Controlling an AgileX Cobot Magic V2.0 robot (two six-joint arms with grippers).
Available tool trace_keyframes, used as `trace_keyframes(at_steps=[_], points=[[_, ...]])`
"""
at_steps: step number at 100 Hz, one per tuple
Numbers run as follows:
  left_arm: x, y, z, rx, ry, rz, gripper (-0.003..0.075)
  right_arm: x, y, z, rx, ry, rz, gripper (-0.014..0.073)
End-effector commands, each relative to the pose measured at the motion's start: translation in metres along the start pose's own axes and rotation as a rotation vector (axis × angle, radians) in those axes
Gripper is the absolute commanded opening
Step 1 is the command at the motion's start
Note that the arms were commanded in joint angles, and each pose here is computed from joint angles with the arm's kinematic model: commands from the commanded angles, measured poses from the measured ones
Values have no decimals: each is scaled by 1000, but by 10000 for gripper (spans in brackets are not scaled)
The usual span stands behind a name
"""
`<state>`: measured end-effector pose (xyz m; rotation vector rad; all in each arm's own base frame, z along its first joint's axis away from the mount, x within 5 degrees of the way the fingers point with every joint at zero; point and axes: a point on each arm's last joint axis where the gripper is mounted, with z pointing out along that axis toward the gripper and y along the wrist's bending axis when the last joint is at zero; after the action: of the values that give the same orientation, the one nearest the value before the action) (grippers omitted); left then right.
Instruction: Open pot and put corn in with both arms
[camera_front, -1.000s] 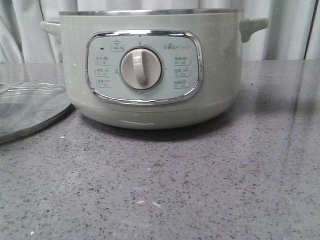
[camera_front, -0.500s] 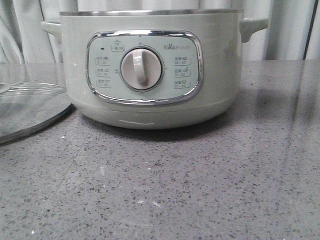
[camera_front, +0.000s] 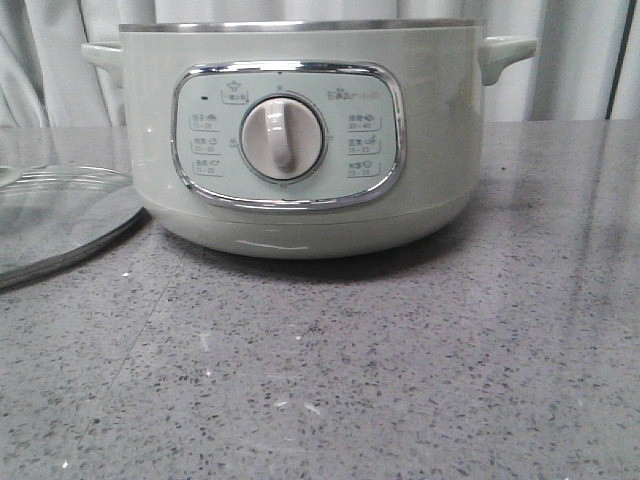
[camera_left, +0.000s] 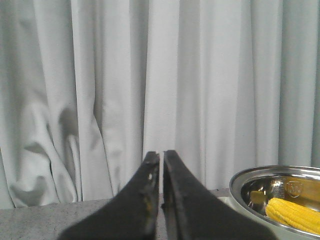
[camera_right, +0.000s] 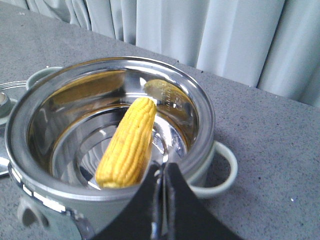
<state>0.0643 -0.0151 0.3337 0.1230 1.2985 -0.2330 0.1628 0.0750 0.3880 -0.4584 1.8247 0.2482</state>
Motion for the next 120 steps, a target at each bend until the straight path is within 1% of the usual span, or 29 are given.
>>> trace_keyframes(at_steps=[1,9,20,27,44,58,68,82,120], points=[[-7,-1,-9,10,-74,-30,-20,3,-1,-19,23,-182,-39,-69],[1,0,-19,10,-59,-32,-20,24,0,-28,30,-207,-62,-69],[8,0,-30,10,-35,-34,-20,45,1,-43,38,-294,-69,-69],[13,0,-37,11,-43,-34,-20,57,1,-52,52,-334,-68,-69],[24,1,-49,12,-61,-34,-20,91,-1,-69,112,-360,-70,-69],[28,1,-48,12,-20,-46,-20,110,-2,-83,161,-397,-67,-70],[30,1,-48,12,-4,-50,-20,118,-1,-91,173,-428,-67,-70],[31,1,-48,12,-2,-50,-20,119,0,-99,178,-469,-69,-70],[31,1,-48,12,-2,-50,-20,119,0,-99,178,-469,-69,-70]])
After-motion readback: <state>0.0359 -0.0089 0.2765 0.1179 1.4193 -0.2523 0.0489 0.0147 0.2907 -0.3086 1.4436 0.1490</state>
